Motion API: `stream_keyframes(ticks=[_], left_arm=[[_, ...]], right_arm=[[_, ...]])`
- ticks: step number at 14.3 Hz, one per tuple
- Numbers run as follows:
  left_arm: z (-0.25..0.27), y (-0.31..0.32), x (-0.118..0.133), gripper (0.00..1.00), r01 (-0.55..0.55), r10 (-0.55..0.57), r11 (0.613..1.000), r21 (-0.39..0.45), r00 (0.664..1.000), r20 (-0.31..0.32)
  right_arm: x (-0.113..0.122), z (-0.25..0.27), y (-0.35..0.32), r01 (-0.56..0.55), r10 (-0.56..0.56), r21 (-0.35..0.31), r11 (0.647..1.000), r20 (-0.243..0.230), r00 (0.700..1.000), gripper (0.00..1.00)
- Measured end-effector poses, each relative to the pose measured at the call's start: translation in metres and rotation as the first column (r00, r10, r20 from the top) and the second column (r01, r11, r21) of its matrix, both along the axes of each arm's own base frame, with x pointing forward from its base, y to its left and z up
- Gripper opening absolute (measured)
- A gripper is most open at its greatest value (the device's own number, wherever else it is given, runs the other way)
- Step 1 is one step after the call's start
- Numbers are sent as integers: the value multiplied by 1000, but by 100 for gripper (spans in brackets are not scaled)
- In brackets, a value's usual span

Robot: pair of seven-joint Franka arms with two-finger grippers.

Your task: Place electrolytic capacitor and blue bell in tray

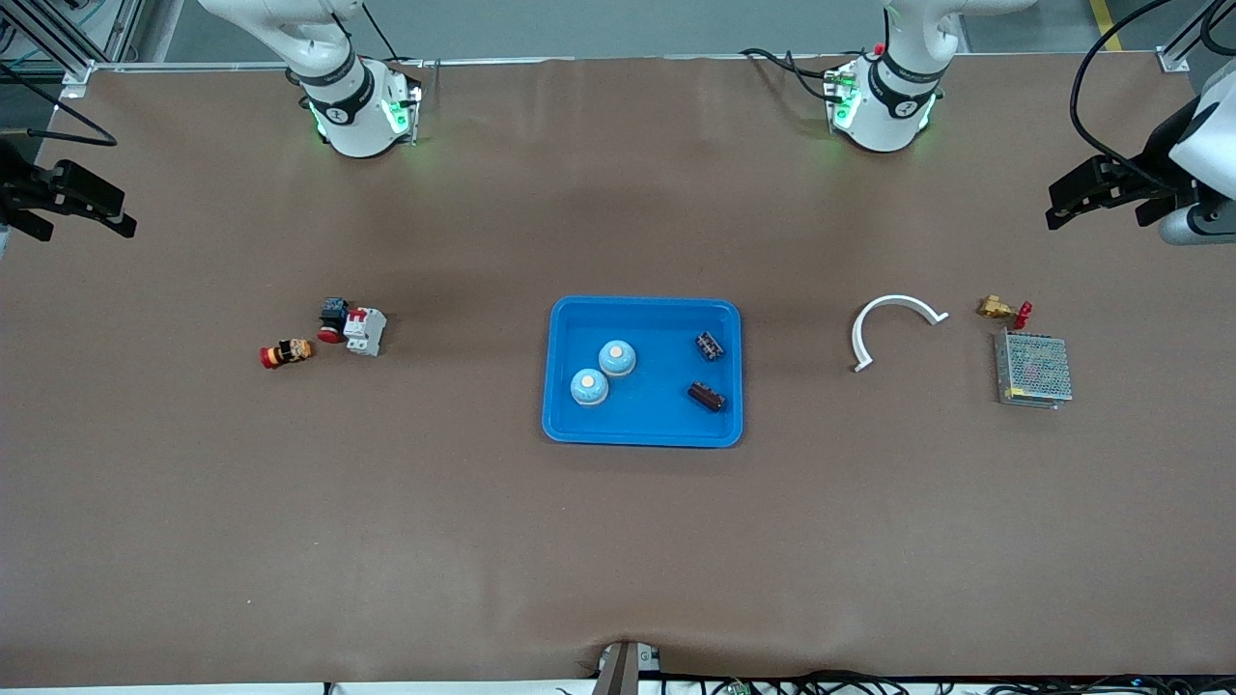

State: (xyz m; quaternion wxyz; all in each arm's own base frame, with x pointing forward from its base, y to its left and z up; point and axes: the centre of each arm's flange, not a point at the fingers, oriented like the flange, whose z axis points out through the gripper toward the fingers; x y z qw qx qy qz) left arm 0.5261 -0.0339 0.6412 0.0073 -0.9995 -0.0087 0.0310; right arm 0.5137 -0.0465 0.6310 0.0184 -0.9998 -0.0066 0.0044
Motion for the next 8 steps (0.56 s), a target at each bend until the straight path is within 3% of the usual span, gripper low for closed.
stream_keyframes(ticks=[8], left_arm=[[-5, -2, 5, 100, 5, -5, 1000, 0, 1000, -6]], right_arm=[[2, -4, 0, 0, 0, 0, 1000, -8, 1000, 100]])
